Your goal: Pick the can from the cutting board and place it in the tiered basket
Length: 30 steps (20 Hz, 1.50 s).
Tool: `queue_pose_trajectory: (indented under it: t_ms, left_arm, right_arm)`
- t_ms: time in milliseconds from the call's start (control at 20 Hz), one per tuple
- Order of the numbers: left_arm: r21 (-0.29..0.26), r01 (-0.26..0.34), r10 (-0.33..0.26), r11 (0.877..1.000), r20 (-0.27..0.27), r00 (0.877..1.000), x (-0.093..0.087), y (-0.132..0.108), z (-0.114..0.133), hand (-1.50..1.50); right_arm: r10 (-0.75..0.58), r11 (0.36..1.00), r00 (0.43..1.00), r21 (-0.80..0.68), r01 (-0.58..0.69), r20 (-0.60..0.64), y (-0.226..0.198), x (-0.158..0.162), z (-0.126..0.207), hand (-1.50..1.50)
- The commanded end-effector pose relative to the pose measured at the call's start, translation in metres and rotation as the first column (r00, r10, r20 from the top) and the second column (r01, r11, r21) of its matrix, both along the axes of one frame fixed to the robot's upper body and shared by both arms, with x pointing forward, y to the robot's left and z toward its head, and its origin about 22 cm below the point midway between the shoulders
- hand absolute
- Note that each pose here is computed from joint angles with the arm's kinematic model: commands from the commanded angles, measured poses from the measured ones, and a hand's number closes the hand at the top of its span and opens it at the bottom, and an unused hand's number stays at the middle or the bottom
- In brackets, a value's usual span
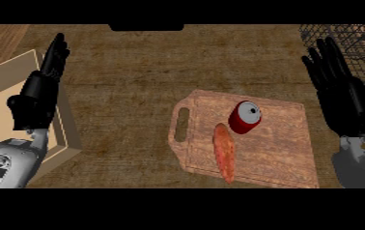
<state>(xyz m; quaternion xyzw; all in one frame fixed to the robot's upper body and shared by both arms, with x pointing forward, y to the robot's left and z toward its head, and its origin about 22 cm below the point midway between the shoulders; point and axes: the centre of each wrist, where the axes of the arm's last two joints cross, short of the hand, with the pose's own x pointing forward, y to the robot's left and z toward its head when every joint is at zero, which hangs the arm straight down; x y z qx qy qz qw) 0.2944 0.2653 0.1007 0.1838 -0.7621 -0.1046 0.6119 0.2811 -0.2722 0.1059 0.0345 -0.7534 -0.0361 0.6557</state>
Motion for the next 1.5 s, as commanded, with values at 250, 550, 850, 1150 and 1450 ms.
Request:
queue_pose_trajectory:
  t_ms: [250, 550, 850, 1150, 1450]
  left_arm:
    - [0.045, -0.103, 0.109, 0.994, -0.15, 0.983, -0.004, 0.039, -0.039, 0.0]
    - [0.026, -0.11, 0.113, 0.994, -0.21, 0.971, -0.014, 0.039, -0.055, 0.0]
    - [0.006, -0.077, 0.077, 0.997, -0.213, 0.974, -0.029, 0.034, -0.066, 0.0]
    - [0.006, -0.062, 0.062, 0.998, -0.21, 0.976, -0.018, 0.039, -0.056, 0.0]
    - [-0.003, -0.029, 0.027, 1.0, -0.202, 0.979, -0.005, 0.016, -0.05, 0.0]
  right_arm:
    - [-0.272, 0.96, 0.962, 0.052, 0.273, -0.029, 0.032, -0.015, -0.008, 1.5]
    - [-0.747, 0.664, 0.63, -0.258, 0.701, -0.212, -0.014, -0.066, -0.081, -1.5]
    - [-0.659, 0.729, 0.717, -0.431, 0.533, -0.227, 0.002, -0.105, -0.026, -1.5]
    - [-0.522, 0.721, 0.756, -0.677, 0.145, -0.394, -0.005, -0.103, 0.023, -1.5]
    - [-0.542, 0.684, 0.701, -0.728, 0.047, -0.464, 0.015, -0.073, 0.086, -1.5]
